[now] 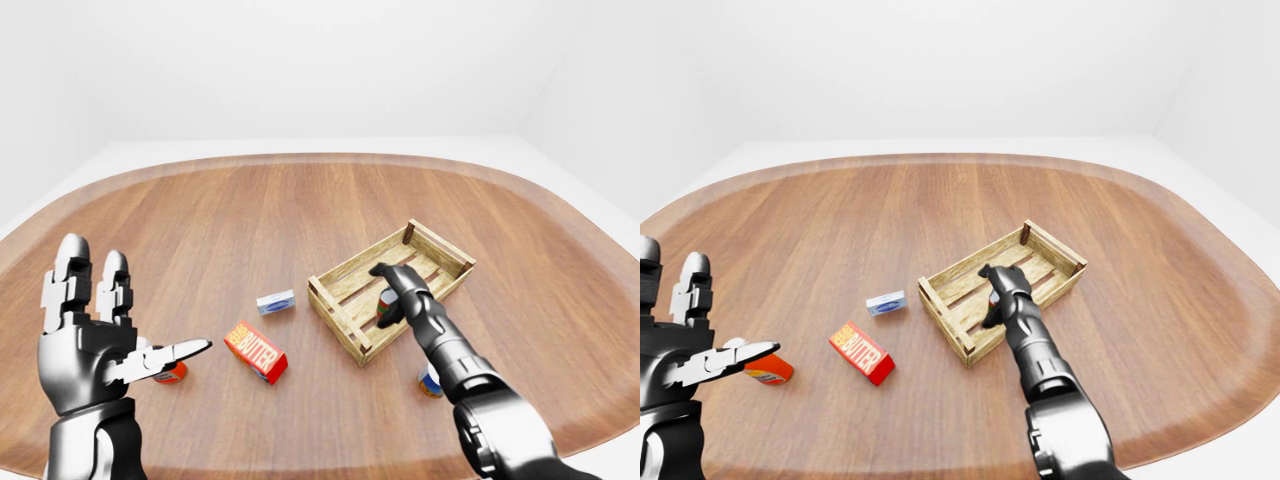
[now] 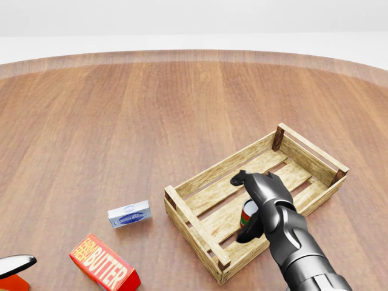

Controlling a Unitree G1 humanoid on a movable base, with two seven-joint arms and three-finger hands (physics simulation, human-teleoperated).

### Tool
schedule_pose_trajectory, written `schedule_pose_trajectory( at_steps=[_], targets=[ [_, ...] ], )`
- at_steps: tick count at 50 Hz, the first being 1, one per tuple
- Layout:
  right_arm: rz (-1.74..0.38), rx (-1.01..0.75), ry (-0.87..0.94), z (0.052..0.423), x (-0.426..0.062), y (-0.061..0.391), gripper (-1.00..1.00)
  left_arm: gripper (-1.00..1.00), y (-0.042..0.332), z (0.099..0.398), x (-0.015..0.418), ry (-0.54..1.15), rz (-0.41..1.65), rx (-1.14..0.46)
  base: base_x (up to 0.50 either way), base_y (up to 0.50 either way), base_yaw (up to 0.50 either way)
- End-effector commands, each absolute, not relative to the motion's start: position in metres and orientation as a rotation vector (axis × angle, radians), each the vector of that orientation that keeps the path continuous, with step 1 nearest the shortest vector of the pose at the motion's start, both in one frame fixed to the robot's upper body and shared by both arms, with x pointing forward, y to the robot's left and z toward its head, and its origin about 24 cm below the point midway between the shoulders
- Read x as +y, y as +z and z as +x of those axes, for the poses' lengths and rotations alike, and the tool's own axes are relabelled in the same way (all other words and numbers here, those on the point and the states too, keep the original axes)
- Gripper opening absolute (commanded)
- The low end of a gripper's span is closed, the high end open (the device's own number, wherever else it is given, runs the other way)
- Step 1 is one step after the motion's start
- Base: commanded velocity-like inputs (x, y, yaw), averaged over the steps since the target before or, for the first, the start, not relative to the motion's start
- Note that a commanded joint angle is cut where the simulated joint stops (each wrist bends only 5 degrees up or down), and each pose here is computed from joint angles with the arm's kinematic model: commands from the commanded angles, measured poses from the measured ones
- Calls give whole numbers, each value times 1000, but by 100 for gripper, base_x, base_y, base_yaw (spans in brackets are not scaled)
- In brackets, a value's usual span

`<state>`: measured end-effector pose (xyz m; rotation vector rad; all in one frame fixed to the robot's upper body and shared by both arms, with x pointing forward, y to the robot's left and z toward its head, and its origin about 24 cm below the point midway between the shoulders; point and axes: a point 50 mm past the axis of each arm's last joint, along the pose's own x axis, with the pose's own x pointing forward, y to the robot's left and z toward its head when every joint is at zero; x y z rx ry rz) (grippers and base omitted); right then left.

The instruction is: Pick up the tomato sauce, and put it in the wooden tray.

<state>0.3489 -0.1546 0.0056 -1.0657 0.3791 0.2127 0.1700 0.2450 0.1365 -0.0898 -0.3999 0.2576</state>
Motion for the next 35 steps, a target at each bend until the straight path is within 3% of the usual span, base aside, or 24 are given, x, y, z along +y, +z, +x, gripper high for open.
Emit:
schedule_pose_trajectory(
  at_steps=[1, 13, 24, 35],
  targets=[
    [-1063, 370, 201, 350, -155, 8, 100, 95, 136, 170, 244, 257, -89, -397, 0, 0, 0],
    [-1054, 354, 198, 352, -155, 12, 100, 95, 135, 170, 245, 258, -90, -394, 0, 0, 0],
    [-1043, 67, 238, 350, -141, 86, 100, 95, 134, 171, 244, 256, -89, -390, 0, 0, 0],
    [-1099, -86, 245, 332, -135, 131, 100, 95, 134, 171, 244, 256, -89, -388, 0, 0, 0]
  ],
)
